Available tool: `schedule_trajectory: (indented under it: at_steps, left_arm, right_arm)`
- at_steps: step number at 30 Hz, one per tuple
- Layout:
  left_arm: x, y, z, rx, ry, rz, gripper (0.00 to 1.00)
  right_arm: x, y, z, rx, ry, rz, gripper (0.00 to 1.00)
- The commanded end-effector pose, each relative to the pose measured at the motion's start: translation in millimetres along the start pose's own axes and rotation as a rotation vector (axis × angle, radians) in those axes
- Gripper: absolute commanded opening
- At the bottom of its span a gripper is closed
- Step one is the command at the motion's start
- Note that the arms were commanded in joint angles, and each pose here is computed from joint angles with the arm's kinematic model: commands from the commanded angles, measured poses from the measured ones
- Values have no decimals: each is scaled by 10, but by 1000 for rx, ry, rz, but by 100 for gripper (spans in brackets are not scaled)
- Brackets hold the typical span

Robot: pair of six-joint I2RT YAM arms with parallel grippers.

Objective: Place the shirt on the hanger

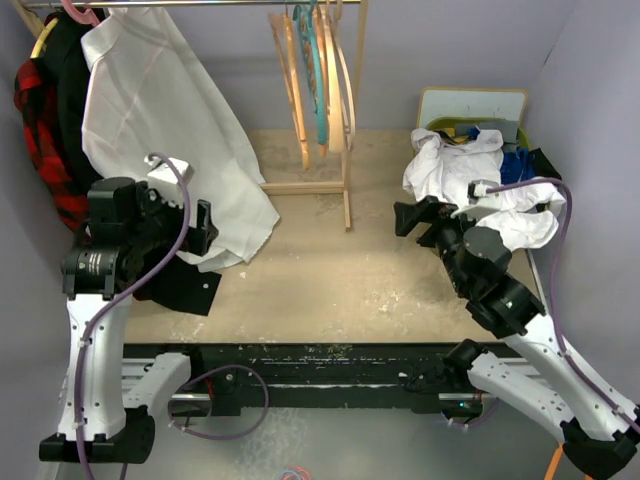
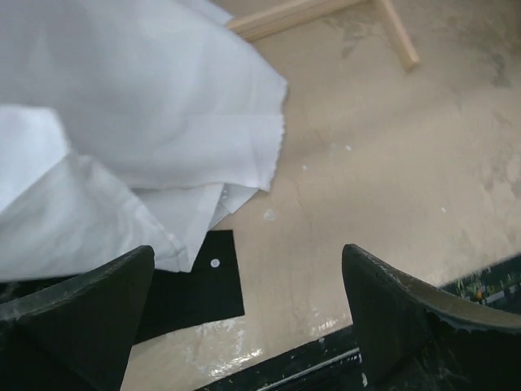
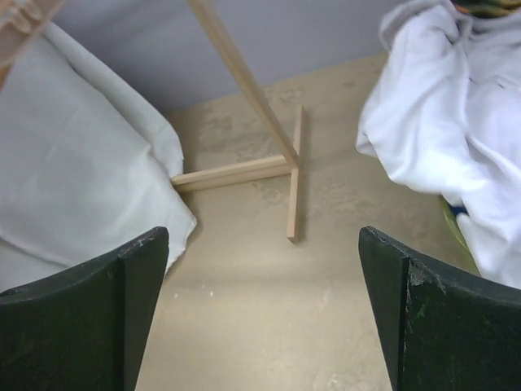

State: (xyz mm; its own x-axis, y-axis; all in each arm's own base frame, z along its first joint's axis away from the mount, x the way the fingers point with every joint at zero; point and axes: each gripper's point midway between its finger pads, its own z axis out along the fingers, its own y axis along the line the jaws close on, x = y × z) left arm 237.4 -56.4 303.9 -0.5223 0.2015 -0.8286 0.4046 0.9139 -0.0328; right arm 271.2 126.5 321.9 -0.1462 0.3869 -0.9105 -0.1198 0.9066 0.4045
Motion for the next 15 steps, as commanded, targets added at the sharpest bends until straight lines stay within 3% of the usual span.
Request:
schedule_trajectory:
  at_steps: [1, 2, 5, 9, 15]
  left_arm:
    - [33, 754, 22, -381, -79, -318, 99]
    - [80, 774, 40, -365, -82, -309, 99]
    - [264, 375, 294, -33, -102, -119, 99]
    - [306, 315, 311, 15, -90, -83, 99]
    - [372, 338, 413, 46, -39, -100, 99]
  right_arm:
    - [122, -250, -75, 99, -5, 63, 100]
    - [118, -286, -79, 120, -9, 74, 100]
    - [64, -412, -81, 208, -30, 93, 100]
    - [28, -272, 3, 161, 13, -18, 100]
    - [140, -467, 203, 322, 80, -48, 100]
